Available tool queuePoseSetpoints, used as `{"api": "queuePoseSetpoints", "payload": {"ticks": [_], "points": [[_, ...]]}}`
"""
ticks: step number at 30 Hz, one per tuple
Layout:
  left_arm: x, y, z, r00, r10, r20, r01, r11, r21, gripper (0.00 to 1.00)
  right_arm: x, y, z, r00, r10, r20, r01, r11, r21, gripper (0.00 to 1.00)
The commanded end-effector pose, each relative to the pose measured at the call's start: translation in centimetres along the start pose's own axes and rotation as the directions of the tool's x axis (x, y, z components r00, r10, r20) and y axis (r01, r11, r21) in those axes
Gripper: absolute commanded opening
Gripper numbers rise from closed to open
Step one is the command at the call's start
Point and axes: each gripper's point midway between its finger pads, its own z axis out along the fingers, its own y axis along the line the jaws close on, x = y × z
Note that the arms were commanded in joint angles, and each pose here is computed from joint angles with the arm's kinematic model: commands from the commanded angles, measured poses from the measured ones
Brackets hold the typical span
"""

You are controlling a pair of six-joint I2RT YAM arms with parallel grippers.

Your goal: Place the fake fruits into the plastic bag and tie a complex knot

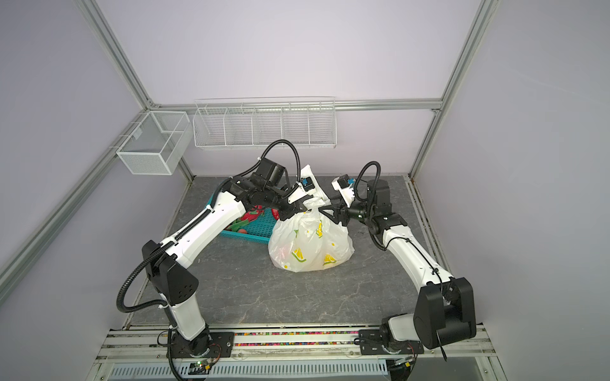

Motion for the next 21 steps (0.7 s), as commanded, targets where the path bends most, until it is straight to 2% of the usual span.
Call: {"api": "queuePoseSetpoints", "payload": {"ticks": [1, 5, 9, 11, 16, 19, 20, 21], "points": [[0.0, -0.5, 0.2, 0.999, 0.042, -0.024, -0.042, 0.999, 0.013, 0.0, -0.7, 1.5, 0.0, 0.996, -0.077, 0.039, 0.079, 0.996, -0.045, 0.56], [-0.2, -0.6, 0.4, 0.999, 0.042, -0.023, -0.042, 0.999, 0.017, 0.0, -0.8, 1.4, 0.5, 0.995, -0.094, 0.042, 0.096, 0.995, -0.036, 0.61], [0.0, -0.7, 0.6, 0.998, 0.045, -0.032, -0.045, 0.999, 0.018, 0.0, -1.0, 1.2, 0.6, 0.994, -0.098, 0.052, 0.099, 0.995, -0.024, 0.6], [0.0, -0.6, 0.6, 0.998, 0.045, -0.035, -0.045, 0.999, 0.015, 0.0, -1.1, 1.0, 0.7, 0.994, -0.097, 0.052, 0.098, 0.995, -0.012, 0.53], [-0.2, -0.4, 0.4, 0.998, 0.047, -0.03, -0.047, 0.999, 0.001, 0.0, -1.0, 0.6, 0.6, 0.995, -0.093, 0.048, 0.092, 0.996, 0.011, 0.24], [-0.4, -0.2, 0.1, 0.999, 0.04, -0.026, -0.041, 0.999, -0.017, 0.0, -1.0, 0.4, 0.5, 0.995, -0.092, 0.045, 0.091, 0.995, 0.025, 0.1], [-0.4, -0.2, -0.1, 0.999, 0.039, -0.026, -0.039, 0.999, -0.02, 0.01, -0.9, 0.3, 0.4, 0.995, -0.091, 0.043, 0.09, 0.995, 0.035, 0.07], [-0.5, -0.2, -0.5, 0.999, 0.04, -0.021, -0.04, 0.999, -0.025, 0.07, -0.8, 0.3, 0.3, 0.995, -0.092, 0.041, 0.09, 0.995, 0.039, 0.07]]}}
